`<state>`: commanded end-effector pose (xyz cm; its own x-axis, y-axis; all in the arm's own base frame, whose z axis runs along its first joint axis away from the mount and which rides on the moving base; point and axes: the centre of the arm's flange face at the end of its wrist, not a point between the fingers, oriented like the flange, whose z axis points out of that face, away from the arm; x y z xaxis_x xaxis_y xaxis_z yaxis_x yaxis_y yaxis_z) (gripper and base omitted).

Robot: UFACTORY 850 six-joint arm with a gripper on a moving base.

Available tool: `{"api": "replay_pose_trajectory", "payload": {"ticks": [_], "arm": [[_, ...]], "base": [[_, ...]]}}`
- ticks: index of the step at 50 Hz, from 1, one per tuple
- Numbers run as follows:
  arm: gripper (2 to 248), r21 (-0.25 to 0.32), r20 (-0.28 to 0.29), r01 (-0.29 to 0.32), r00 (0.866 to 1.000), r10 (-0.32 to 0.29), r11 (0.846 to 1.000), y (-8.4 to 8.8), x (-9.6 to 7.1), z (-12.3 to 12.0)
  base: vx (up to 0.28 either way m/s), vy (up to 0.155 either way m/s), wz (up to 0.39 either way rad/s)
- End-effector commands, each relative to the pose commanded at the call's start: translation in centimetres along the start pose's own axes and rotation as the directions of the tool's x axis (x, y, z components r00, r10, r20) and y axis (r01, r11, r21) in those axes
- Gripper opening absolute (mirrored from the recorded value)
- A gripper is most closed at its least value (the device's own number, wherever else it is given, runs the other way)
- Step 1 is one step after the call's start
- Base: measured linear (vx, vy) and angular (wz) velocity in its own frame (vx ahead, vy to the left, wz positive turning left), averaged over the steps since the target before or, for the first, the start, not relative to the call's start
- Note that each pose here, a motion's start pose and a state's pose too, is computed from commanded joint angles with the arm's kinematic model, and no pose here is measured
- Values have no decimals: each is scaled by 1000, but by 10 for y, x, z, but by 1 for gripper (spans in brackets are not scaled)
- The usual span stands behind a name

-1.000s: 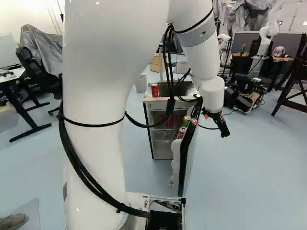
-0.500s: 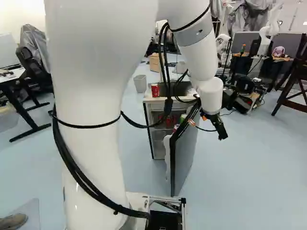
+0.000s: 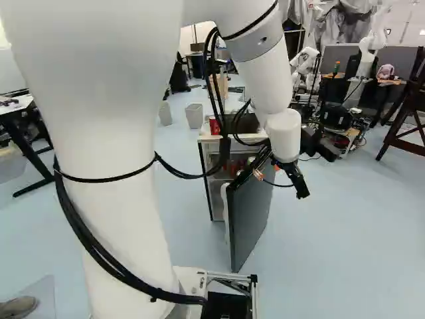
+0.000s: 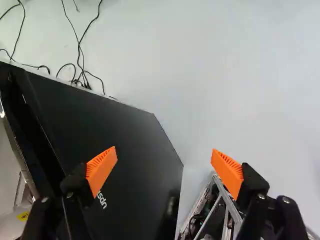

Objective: Grab a drink from the fridge

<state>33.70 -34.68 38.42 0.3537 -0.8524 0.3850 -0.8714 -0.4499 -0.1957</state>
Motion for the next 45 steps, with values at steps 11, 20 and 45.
{"api": "replay_pose_trajectory", "payload": {"ticks": [11, 20, 45], "arm": [[247, -2, 10, 20, 1000, -20, 1000, 3, -19, -9], [247, -1, 18, 44, 999, -44, 999, 3, -35, -16], [247, 11, 38, 128, 991, -128, 992, -3, -79, -32]], "base": [[0, 0, 0], [0, 0, 0], [0, 0, 0]]}}
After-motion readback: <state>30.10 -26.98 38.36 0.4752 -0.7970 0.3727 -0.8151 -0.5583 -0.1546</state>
